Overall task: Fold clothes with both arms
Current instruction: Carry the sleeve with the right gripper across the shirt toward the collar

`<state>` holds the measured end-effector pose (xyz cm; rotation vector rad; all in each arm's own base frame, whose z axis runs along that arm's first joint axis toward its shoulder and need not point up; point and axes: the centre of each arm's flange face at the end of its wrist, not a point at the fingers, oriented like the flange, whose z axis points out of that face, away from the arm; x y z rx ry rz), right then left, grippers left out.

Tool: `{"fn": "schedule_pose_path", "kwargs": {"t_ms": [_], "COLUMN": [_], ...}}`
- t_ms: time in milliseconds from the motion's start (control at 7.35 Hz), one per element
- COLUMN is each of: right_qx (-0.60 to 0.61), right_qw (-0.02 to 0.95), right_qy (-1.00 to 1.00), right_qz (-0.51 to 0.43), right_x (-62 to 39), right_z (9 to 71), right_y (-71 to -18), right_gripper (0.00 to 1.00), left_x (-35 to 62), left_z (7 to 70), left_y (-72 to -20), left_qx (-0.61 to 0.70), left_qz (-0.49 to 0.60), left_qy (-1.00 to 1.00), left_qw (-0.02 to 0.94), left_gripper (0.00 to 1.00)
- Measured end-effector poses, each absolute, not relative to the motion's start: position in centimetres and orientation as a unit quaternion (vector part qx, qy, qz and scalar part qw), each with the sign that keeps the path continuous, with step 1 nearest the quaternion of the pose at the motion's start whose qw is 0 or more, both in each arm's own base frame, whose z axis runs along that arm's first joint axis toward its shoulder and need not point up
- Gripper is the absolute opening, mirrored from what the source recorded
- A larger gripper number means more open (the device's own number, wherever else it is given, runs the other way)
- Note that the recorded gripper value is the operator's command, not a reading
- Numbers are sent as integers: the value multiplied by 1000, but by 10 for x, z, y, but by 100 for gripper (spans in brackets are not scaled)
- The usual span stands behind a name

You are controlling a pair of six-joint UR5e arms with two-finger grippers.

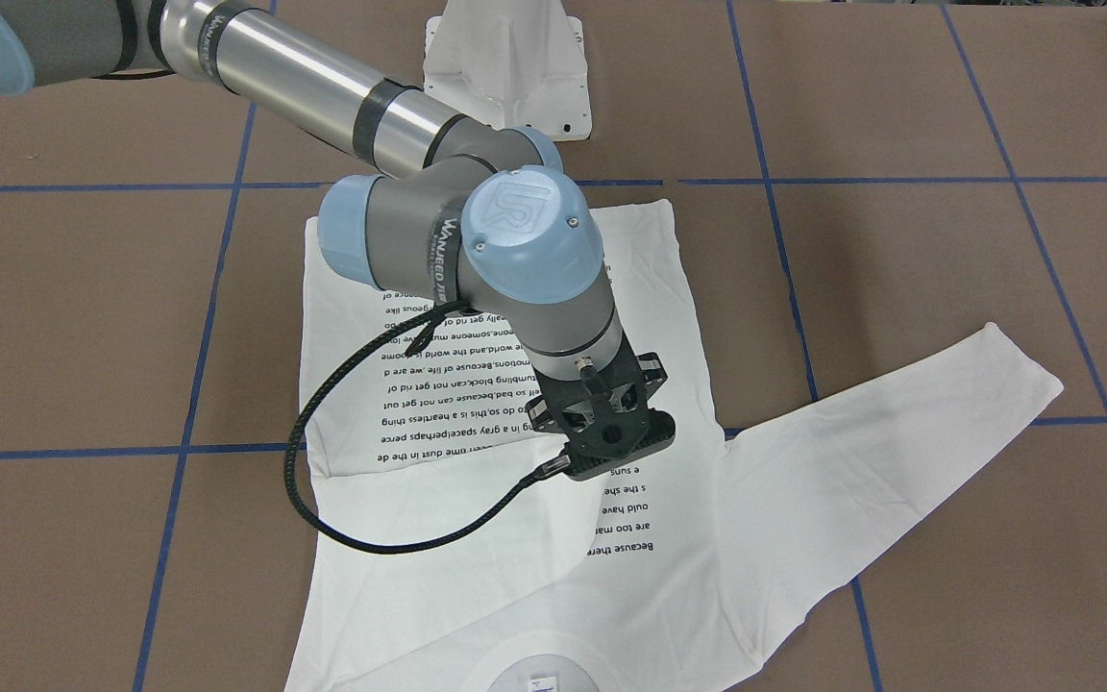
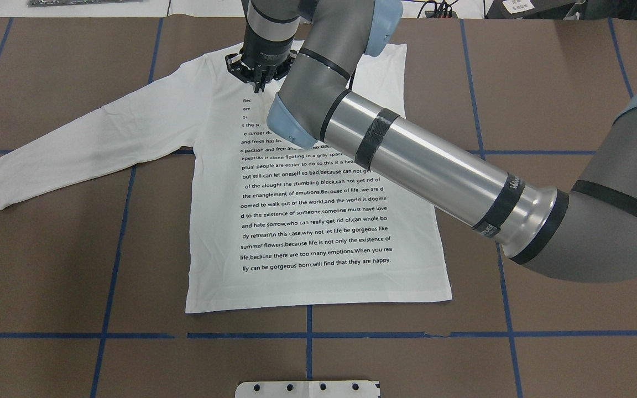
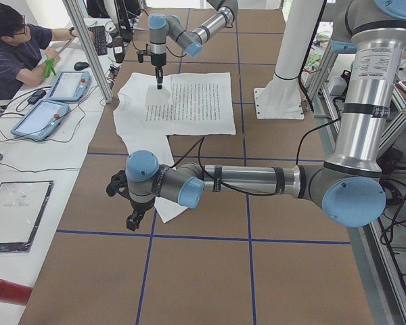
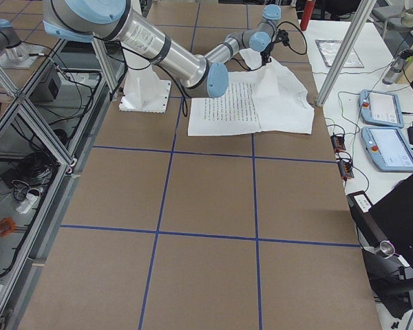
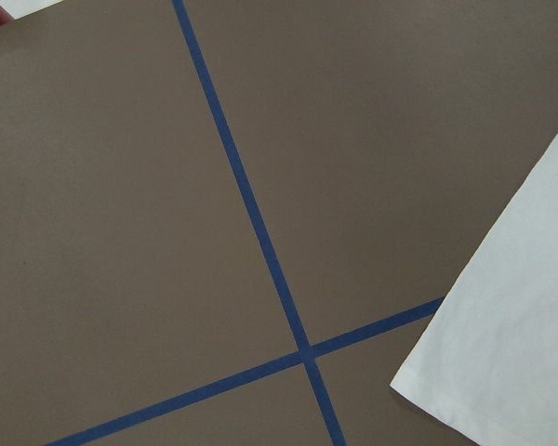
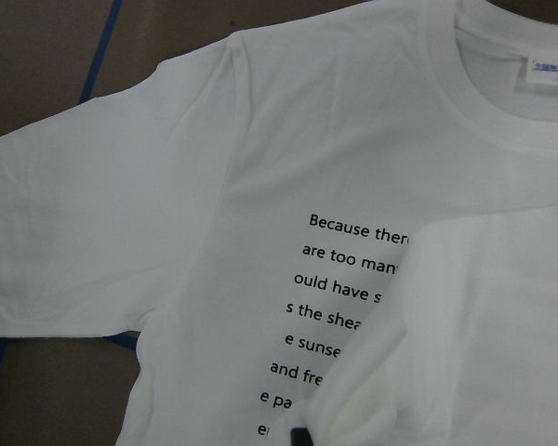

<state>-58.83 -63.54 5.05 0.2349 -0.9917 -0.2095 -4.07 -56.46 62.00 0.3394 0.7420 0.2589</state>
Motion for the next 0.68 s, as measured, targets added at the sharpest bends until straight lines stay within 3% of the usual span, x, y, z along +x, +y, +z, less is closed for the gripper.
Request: {"fn": "schedule_pose_path", "kwargs": {"t_ms": [136, 272, 408, 680], "right_qx": [122, 137, 153, 185], "right_qw": [869, 866, 863, 854], "right_qy": [-468, -468, -468, -474], "right_qz": [-104, -109, -111, -110], "right_x": [-608, -626, -640, -661], "right_z": [52, 56, 57, 43], "right_y": [-627, -619, -611, -591], "right_gripper": [0, 90, 100, 99], "left_x": [-41, -41, -41, -41], "left_z": [620, 620, 620, 618], "left_y": [-565, -565, -565, -567], "left_qx": [165, 165, 165, 165], "left_qz": [125, 124, 124, 122], "left_qy": [360, 360, 360, 360], "left_qw": [910, 910, 910, 910], "left_gripper": [99, 99, 99, 99]}}
